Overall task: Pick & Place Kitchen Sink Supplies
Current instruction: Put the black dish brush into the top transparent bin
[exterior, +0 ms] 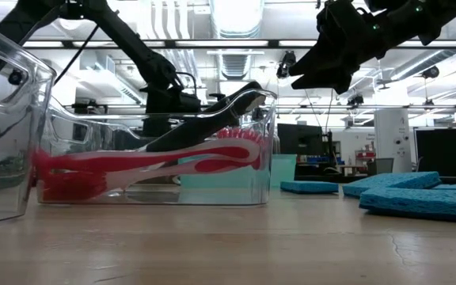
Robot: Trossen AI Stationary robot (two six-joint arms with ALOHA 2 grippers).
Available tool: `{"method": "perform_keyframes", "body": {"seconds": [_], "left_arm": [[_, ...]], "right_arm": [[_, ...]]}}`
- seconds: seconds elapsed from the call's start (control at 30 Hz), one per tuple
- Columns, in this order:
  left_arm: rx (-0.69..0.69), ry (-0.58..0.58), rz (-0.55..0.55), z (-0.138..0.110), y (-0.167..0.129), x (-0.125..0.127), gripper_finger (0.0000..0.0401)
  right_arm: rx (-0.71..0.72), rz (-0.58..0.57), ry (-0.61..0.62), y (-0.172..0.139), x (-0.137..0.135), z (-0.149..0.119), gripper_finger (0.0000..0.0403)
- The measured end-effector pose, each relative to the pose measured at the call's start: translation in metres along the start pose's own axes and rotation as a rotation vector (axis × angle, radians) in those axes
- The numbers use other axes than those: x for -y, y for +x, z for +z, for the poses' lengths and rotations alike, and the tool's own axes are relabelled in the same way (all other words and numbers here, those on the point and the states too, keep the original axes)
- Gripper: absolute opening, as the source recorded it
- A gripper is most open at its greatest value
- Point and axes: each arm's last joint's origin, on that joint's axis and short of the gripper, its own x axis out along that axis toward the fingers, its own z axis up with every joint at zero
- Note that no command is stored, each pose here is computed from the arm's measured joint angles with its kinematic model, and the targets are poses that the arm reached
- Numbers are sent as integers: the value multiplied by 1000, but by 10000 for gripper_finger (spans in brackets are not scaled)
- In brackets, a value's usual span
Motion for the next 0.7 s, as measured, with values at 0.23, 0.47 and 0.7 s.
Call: {"method": "perform_keyframes", "body": {"seconds": [0.23,0.47,0.7], "left_arm": [[12,-4,15,1,-6,-2,117],[21,-16,19,2,-10,-5,73],[-5,-56,8,0,-9,-3,162]], "right_arm": [[3,1,2,0,0,0,224],[10,3,3,0,0,1,224],[13,4,4,0,0,1,224]]}}
